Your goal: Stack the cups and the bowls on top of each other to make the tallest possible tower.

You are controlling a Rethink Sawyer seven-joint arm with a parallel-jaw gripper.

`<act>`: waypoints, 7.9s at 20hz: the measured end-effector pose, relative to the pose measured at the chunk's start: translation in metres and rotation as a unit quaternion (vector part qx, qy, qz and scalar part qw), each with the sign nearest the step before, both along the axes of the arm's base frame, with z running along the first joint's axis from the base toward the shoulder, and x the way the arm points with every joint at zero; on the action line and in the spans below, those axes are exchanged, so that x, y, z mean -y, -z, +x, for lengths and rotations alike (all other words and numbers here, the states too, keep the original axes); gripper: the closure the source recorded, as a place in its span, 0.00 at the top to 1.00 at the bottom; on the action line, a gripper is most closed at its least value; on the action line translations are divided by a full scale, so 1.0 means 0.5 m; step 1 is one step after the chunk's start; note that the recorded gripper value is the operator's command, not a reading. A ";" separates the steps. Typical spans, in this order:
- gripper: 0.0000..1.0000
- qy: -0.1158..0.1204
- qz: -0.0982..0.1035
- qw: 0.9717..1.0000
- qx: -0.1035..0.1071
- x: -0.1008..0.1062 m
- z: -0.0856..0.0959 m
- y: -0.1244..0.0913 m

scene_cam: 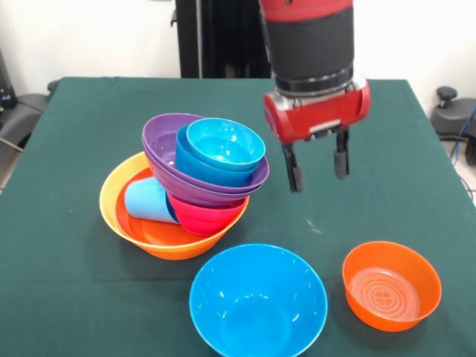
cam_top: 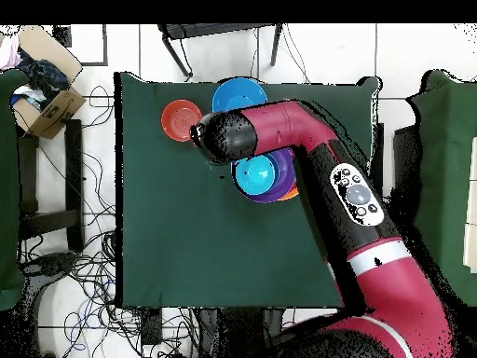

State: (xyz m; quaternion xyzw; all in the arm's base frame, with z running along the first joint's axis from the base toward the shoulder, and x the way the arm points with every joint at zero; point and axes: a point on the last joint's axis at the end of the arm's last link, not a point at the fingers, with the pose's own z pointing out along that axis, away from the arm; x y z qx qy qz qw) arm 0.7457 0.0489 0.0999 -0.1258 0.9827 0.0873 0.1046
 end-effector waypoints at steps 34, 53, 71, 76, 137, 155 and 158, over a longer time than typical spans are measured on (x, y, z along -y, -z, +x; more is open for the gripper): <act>1.00 -0.119 -0.133 0.982 0.053 0.103 0.004 0.156; 1.00 -0.142 -0.123 0.980 0.059 0.099 -0.005 0.223; 1.00 -0.204 -0.131 0.967 0.072 0.105 -0.012 0.156; 1.00 -0.216 -0.134 0.964 0.083 0.098 0.001 0.129; 1.00 -0.231 -0.075 0.969 0.041 0.035 -0.065 0.250; 1.00 -0.255 -0.100 0.959 0.069 0.037 -0.064 0.270; 1.00 -0.257 -0.100 0.958 0.079 0.034 -0.063 0.275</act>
